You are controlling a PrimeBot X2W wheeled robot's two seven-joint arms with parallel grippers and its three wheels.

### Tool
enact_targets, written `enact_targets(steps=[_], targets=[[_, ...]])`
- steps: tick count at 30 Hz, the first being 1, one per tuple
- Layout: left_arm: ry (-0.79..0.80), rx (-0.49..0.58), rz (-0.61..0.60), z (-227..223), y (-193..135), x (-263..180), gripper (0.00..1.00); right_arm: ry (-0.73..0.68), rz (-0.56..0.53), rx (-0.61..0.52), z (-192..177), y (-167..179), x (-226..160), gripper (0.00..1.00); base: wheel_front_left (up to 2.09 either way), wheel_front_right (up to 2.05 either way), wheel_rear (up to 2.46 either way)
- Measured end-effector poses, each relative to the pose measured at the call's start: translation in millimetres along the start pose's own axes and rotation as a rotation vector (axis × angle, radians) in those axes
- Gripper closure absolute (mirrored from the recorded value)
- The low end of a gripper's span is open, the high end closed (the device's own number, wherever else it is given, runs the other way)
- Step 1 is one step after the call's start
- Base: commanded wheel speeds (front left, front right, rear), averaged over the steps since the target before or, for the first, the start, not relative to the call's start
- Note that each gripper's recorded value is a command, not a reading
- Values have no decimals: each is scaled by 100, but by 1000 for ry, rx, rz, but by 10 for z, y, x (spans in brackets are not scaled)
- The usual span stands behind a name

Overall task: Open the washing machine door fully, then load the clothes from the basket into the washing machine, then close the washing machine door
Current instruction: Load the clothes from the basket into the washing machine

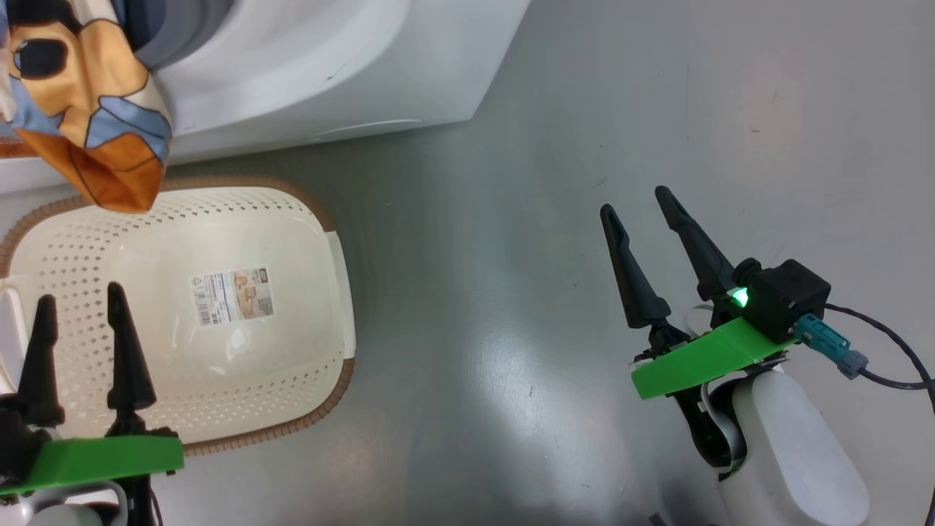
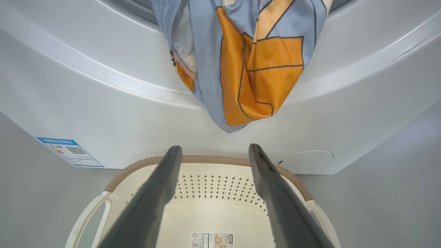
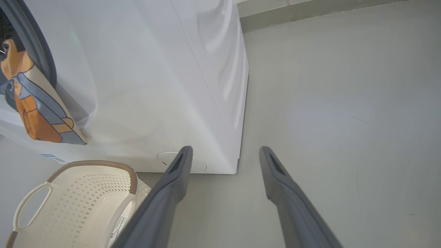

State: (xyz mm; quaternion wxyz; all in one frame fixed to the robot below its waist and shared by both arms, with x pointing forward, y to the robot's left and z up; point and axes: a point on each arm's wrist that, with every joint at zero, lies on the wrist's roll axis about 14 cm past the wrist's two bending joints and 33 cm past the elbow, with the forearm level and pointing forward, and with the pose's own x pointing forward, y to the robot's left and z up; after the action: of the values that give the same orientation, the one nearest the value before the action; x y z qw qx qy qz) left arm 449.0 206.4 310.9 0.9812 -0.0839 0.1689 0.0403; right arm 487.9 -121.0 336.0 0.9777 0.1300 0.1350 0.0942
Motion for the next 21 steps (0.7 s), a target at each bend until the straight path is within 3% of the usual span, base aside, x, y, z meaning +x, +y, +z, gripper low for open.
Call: enact_targets(steps=[8,21], targets=[[-77,26,-66,251,-160,233,0,0,-5,-1,14,-15,-19,0,0,0,0],[-56,53,-111,320,-274,621,0,0,-25,4,34,-79,-65,0,0,0,0]])
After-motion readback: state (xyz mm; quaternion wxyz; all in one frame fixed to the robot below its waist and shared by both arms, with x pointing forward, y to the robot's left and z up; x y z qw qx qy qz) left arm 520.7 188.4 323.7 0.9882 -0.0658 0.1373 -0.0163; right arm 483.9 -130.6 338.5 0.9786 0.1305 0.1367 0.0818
